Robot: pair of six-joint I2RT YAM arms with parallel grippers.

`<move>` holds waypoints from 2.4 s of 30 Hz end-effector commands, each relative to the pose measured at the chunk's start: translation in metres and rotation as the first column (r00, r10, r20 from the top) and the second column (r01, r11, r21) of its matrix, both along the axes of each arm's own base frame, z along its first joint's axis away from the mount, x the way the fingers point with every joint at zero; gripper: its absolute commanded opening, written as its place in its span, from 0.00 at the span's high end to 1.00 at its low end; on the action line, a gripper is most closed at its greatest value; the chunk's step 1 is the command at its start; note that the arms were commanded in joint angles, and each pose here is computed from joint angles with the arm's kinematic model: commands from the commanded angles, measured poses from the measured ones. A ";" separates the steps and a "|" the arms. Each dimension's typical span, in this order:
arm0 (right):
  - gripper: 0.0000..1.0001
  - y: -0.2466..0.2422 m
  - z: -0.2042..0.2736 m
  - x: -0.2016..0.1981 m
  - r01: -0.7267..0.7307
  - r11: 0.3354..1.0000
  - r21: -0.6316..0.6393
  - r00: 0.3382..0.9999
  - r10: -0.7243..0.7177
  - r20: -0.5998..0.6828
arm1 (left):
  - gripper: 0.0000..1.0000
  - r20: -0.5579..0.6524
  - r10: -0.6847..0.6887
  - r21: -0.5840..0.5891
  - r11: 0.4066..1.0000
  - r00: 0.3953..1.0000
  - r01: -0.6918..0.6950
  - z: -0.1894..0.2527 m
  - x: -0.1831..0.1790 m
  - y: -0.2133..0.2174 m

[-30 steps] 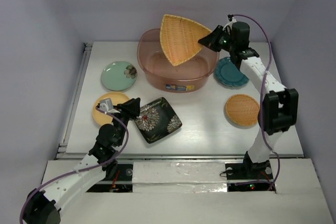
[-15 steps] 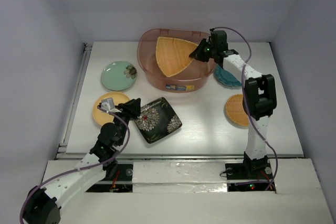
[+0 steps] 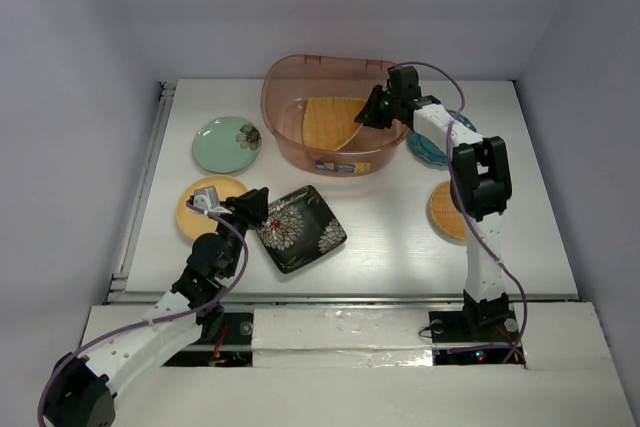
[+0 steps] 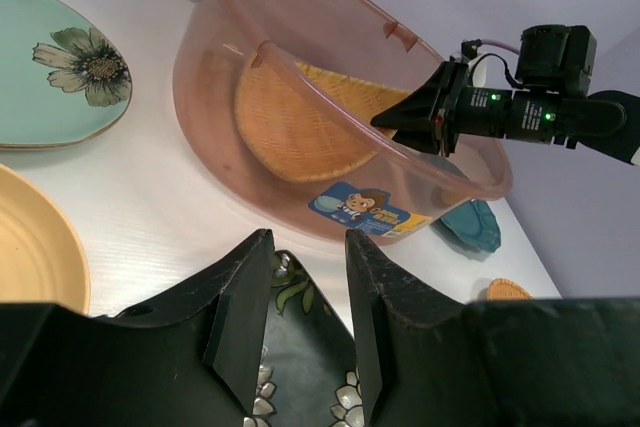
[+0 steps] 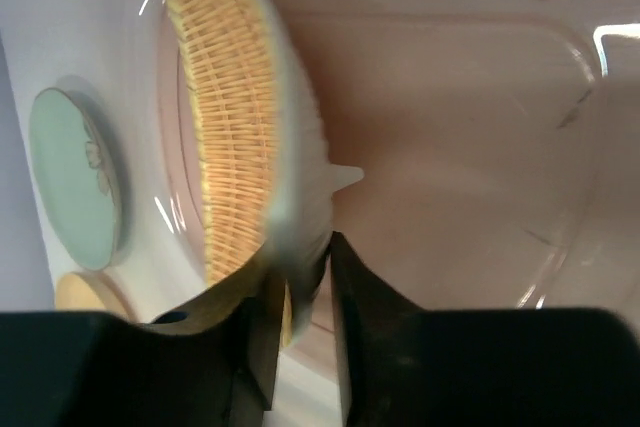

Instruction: Place the plates into the plastic bin on the countertop

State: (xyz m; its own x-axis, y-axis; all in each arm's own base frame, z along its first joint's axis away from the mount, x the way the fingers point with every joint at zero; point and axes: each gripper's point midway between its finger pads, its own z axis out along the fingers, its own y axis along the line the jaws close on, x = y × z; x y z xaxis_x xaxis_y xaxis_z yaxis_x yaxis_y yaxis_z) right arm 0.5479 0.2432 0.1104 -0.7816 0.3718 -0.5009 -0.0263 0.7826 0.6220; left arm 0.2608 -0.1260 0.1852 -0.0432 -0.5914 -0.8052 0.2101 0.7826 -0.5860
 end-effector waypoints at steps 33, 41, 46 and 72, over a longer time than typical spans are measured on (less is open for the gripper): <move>0.97 0.054 0.116 -0.224 -0.320 0.947 0.027 0.854 0.275 0.442 | 0.68 0.061 0.013 -0.047 0.999 0.998 -0.010 0.024 0.001 0.001; 0.33 0.059 0.009 -0.278 -0.314 0.943 0.107 0.936 0.289 0.198 | 0.68 0.063 0.007 -0.044 0.999 0.998 -0.004 0.024 0.001 0.000; 0.29 0.067 -0.022 -0.288 -0.334 0.931 0.149 0.940 0.316 0.131 | 0.68 0.060 0.001 -0.042 0.999 0.998 0.002 0.024 0.001 -0.002; 1.00 0.081 -0.081 -0.322 -0.452 0.856 0.251 0.886 0.464 0.014 | 0.68 0.061 -0.012 -0.042 0.999 0.998 0.014 0.024 0.001 -0.004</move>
